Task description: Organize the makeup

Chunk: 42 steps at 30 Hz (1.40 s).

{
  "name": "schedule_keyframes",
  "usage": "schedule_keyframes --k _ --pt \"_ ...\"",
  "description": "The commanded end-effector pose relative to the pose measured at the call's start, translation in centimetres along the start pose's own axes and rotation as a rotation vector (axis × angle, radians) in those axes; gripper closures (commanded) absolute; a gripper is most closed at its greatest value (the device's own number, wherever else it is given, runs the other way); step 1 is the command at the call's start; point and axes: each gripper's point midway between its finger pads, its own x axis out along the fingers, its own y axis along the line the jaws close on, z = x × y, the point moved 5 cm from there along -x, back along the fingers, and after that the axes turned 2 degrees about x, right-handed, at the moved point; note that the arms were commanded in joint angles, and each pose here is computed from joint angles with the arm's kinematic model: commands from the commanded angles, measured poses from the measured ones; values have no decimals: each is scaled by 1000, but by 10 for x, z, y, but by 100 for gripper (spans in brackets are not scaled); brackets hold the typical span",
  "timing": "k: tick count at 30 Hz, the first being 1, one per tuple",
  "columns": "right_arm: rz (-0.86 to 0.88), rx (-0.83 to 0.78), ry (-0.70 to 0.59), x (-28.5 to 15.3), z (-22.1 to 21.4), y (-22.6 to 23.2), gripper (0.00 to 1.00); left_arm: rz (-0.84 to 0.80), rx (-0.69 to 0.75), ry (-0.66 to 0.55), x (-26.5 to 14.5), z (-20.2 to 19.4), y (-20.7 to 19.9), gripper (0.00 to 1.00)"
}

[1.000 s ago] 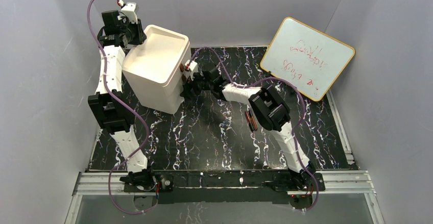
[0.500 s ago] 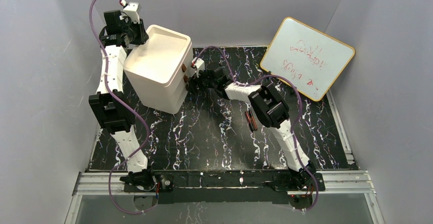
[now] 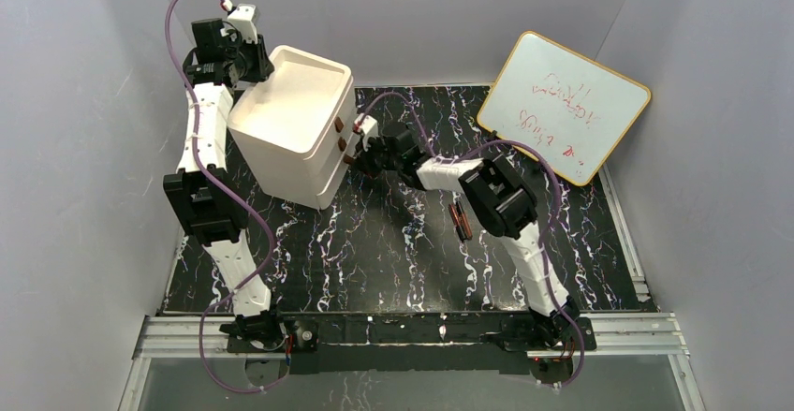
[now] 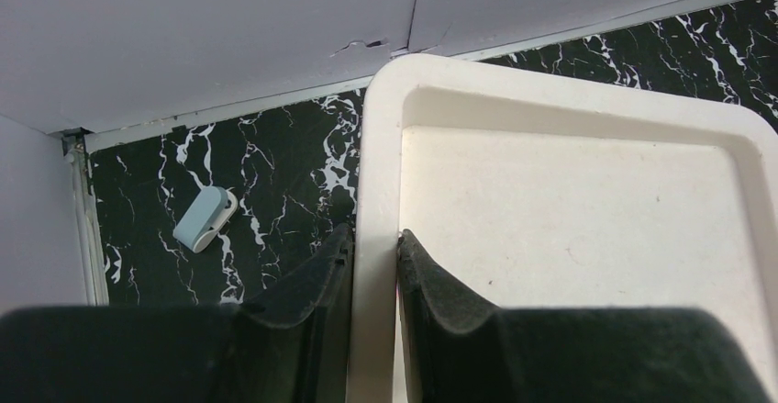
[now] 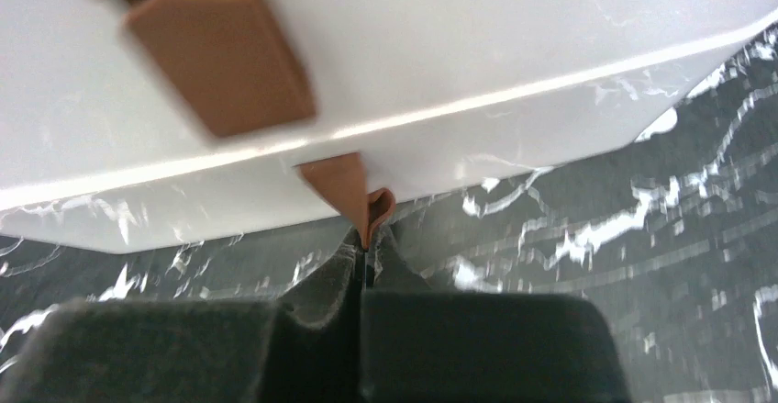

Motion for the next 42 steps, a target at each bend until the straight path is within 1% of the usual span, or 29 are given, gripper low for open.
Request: schedule_keyframes --k 1,4,6,8,13,16,17,18,21,23,24,27,31,34,37,42 --pt "-145 -42 -92 -54 28 -20 99 -211 -137 265 16 -63 -59 100" --pt "-209 -37 -59 -92 14 -26 99 -219 -141 269 17 -64 -59 100" --pt "-248 -27 -4 -115 -11 -28 99 -224 -140 267 17 -64 -60 100" --pt "-284 -13 24 -135 -23 -29 99 -225 -139 269 18 -64 -60 100" --pt "-353 40 73 -168 -42 -31 99 -227 -141 271 20 -66 -59 100" --pt "-446 92 166 -178 -50 -38 86 -225 -139 272 19 -66 -59 100" --pt "-482 105 182 -182 -50 -40 84 -221 -138 272 19 -66 -59 100" --pt "-517 110 187 -189 -50 -40 81 -220 -137 272 19 -66 -59 100" --pt "-606 135 160 -213 -43 -37 63 -219 -137 274 19 -66 -59 100" --pt "-655 160 159 -229 -41 -34 55 -219 -138 275 19 -67 -59 100" --pt "-685 166 169 -237 -42 -33 53 -220 -138 273 19 -66 -59 100" --pt "-738 190 199 -261 -44 -24 53 -218 -140 275 20 -67 -58 100" --pt "-736 229 229 -283 -48 -9 53 -218 -139 278 21 -68 -59 100" --pt "-720 254 248 -292 -54 1 53 -219 -137 281 22 -68 -61 100" --pt "-712 273 299 -301 -67 12 53 -218 -135 280 22 -66 -61 100" --pt "-672 298 329 -301 -75 31 53 -218 -132 283 22 -67 -63 100"
